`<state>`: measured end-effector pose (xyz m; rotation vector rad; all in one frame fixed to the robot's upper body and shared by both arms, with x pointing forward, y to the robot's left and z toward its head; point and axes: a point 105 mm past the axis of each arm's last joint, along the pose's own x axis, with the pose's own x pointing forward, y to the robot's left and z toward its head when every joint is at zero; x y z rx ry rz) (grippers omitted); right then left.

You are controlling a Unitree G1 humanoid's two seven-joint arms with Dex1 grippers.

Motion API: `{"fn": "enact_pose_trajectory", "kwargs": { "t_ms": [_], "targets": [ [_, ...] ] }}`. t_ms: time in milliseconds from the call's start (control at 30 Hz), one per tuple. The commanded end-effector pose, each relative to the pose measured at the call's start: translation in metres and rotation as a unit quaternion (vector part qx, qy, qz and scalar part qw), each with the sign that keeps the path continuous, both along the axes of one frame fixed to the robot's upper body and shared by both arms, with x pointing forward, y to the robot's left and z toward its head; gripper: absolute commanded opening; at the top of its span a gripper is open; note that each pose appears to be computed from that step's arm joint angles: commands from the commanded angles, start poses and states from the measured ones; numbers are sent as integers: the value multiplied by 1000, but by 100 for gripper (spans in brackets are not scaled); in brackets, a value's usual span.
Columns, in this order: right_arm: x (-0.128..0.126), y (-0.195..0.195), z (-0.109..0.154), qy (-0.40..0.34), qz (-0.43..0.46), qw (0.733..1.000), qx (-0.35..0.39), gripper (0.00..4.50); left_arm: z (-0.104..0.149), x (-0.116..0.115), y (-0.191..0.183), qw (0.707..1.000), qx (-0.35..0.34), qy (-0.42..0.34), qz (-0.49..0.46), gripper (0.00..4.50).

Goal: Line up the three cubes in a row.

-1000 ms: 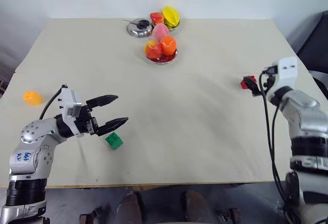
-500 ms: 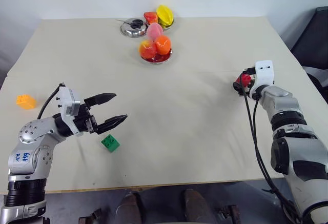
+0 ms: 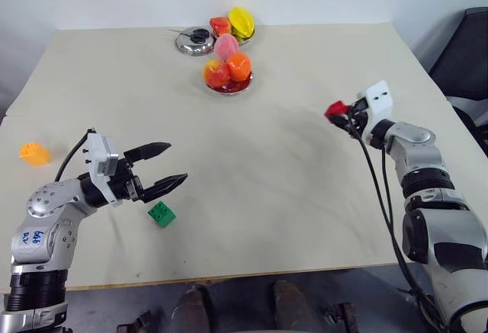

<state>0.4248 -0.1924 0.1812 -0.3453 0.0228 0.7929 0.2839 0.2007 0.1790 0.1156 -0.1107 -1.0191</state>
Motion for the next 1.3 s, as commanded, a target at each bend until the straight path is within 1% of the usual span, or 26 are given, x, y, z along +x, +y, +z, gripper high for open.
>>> {"fn": "enact_pose_trajectory", "kwargs": {
  "t_ms": [33, 67, 133, 267, 400, 600, 667, 833, 867, 900, 933, 967, 1033, 1100, 1133, 1167, 1200, 1233, 1300],
  "targets": [
    [-42, 33, -4, 15, 216, 971, -98, 148, 1, -2, 8, 1000, 0, -1, 6, 450],
    [-50, 35, -11, 33, 250, 960, -124, 148, 0, -2, 8, 1000, 1, 1, 6, 450],
    [-58, 37, -22, 57, 281, 945, -158, 148, -2, -1, 8, 1000, 0, 4, 5, 450],
    [-61, 34, -37, 88, 296, 931, -197, 148, -3, -2, 7, 1000, -2, 6, 2, 450],
    [-56, 41, -39, 81, 294, 933, -193, 148, -3, -4, 7, 1000, -3, 5, 3, 450],
    [-57, 45, -44, 86, 303, 933, -175, 148, -3, -8, 10, 1000, -3, 6, 7, 450],
    [-58, 47, -41, 77, 310, 933, -164, 224, -2, -8, 12, 1000, -2, 6, 9, 450],
    [-58, 47, -33, 44, 322, 930, -168, 376, 0, -7, 19, 1000, -5, 5, 18, 450],
    [-59, 47, -31, 38, 324, 930, -170, 417, 1, -6, 20, 1000, -6, 4, 22, 450],
    [-59, 47, -27, 23, 328, 929, -170, 446, 2, -6, 24, 1000, -9, 2, 29, 450],
    [-61, 46, -18, 1, 334, 928, -164, 446, 2, -5, 30, 999, -12, 0, 43, 450],
    [-64, 47, -4, -30, 340, 930, -132, 446, 1, -5, 40, 998, -18, 2, 60, 450],
    [-71, 47, 16, -69, 351, 931, -78, 446, -1, -7, 55, 996, -25, 6, 88, 450],
    [-76, 40, 23, -82, 349, 930, -75, 446, -6, -10, 78, 989, -32, 4, 144, 450],
    [-79, 35, 27, -75, 346, 934, -54, 446, -9, -16, 103, 977, -49, -8, 209, 450],
    [-82, 32, 29, -67, 344, 936, -39, 446, -10, -21, 120, 965, -60, -17, 253, 450],
    [-85, 30, 33, -78, 340, 937, -14, 446, -14, -31, 138, 951, -75, -21, 298, 450],
    [-88, 28, 36, -77, 335, 939, 13, 446, -18, -42, 150, 939, -82, -25, 334, 450],
    [-97, 26, 35, -73, 335, 939, 34, 446, -26, -57, 163, 921, -82, -31, 379, 450]
  ]
}}
